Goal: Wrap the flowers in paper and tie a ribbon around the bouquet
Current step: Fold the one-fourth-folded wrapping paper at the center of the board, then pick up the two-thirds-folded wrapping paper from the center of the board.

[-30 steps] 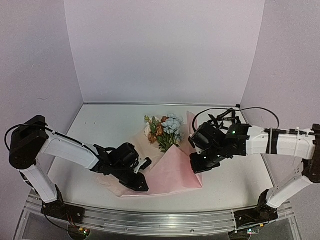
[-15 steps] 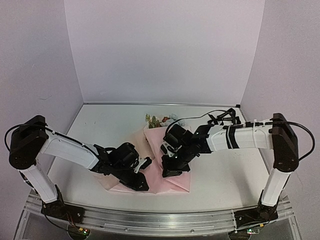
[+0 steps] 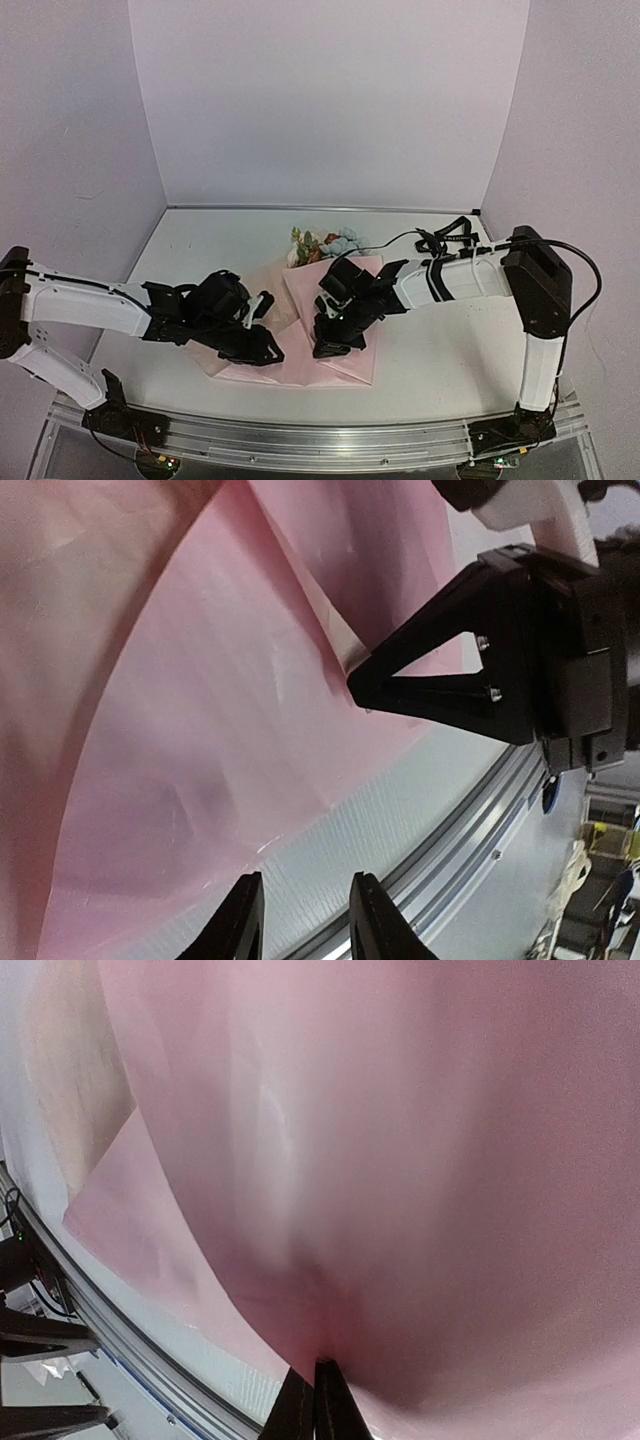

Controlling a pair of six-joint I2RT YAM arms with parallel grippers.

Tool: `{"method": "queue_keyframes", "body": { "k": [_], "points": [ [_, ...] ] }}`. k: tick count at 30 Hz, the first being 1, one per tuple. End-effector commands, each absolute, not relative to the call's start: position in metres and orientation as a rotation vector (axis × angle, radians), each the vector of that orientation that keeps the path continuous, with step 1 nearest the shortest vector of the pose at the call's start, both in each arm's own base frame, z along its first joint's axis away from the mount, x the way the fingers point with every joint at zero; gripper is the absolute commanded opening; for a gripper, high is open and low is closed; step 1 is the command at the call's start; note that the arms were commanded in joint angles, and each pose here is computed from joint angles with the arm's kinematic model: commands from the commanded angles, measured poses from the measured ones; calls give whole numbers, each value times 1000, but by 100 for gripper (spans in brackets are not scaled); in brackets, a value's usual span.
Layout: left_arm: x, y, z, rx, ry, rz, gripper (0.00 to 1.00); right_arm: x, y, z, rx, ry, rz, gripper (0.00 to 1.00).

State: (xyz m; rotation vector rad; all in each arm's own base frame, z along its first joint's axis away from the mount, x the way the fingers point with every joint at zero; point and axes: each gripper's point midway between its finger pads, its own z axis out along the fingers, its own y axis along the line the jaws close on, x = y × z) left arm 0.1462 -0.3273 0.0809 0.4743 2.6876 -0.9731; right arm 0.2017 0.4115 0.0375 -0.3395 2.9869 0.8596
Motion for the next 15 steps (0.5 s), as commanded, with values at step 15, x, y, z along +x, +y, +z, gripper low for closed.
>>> {"method": "queue_keyframes", "body": {
  "k": [15],
  "points": [
    [129, -215, 44, -558, 2757, -821, 46, 222, 447, 32, -252, 2907, 1012, 0]
  ]
}}
